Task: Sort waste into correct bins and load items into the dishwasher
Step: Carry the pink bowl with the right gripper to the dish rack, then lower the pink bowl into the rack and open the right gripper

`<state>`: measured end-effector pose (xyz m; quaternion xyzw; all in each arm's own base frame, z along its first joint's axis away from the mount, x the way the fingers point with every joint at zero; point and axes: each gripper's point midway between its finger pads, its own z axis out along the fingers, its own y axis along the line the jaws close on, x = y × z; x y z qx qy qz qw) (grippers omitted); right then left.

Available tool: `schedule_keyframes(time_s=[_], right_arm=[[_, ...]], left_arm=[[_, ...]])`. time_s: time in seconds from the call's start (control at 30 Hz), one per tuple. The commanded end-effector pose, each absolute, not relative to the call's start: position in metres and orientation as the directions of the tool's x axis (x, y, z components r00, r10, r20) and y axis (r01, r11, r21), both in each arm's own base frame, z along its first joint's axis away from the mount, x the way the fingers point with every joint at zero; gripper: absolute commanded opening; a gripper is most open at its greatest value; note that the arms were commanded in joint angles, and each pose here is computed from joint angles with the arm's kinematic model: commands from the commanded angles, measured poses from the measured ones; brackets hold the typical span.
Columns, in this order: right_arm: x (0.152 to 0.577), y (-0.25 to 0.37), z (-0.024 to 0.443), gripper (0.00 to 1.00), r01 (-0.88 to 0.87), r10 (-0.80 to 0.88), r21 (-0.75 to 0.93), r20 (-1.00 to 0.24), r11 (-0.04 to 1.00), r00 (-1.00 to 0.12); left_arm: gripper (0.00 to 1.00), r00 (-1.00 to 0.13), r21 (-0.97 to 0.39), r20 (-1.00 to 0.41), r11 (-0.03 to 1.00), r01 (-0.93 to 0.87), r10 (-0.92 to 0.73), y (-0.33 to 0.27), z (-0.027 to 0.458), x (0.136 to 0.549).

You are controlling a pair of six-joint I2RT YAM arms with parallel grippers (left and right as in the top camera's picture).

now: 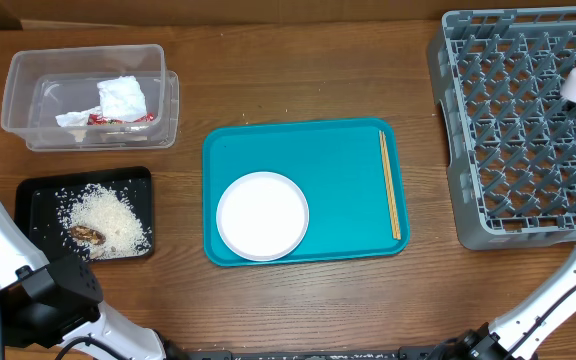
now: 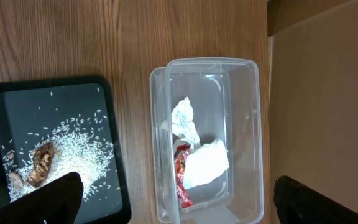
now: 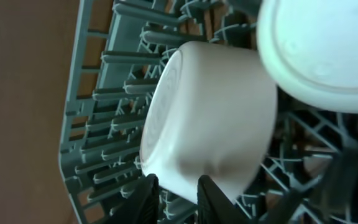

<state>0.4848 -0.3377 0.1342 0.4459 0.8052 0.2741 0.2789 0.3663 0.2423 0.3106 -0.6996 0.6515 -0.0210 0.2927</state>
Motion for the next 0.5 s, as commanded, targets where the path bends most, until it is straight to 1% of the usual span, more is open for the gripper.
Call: schedule_keyframes(time_s=[0.0,0.13,0.23,0.37,0.47], right_arm=[[0.478,-0.338,0.197,0.24,0.543,0.857,0.672,-0.314,0.504,-0.408],[0.479,-0.332,0.224,0.23,0.515,0.846,0.677,-0.355,0.526,-0.396],[0.492,-0.322,0.229,0.16,0.48,0.817,0.667,-0.397,0.57,-0.418],[0.518,-0.318,0.213,0.06,0.508,0.776,0.586,-0.47,0.631,-0.422],[0.539,-0.314,0.194,0.04,0.546,0.744,0.509,-0.518,0.665,-0.423]], left_arm=[[1.0,0.162,-0.428,-0.36,0.008,-0.904,-0.919,0.245,0.308,0.366],[1.0,0.162,-0.428,-0.36,0.008,-0.904,-0.919,0.245,0.308,0.366],[1.0,0.162,-0.428,-0.36,0.008,-0.904,-0.919,0.245,0.308,0.366],[1.0,0.162,-0.427,-0.36,0.008,-0.904,-0.919,0.245,0.308,0.366],[1.0,0.162,-0.427,-0.36,0.008,-0.904,-0.919,0.245,0.308,0.366]])
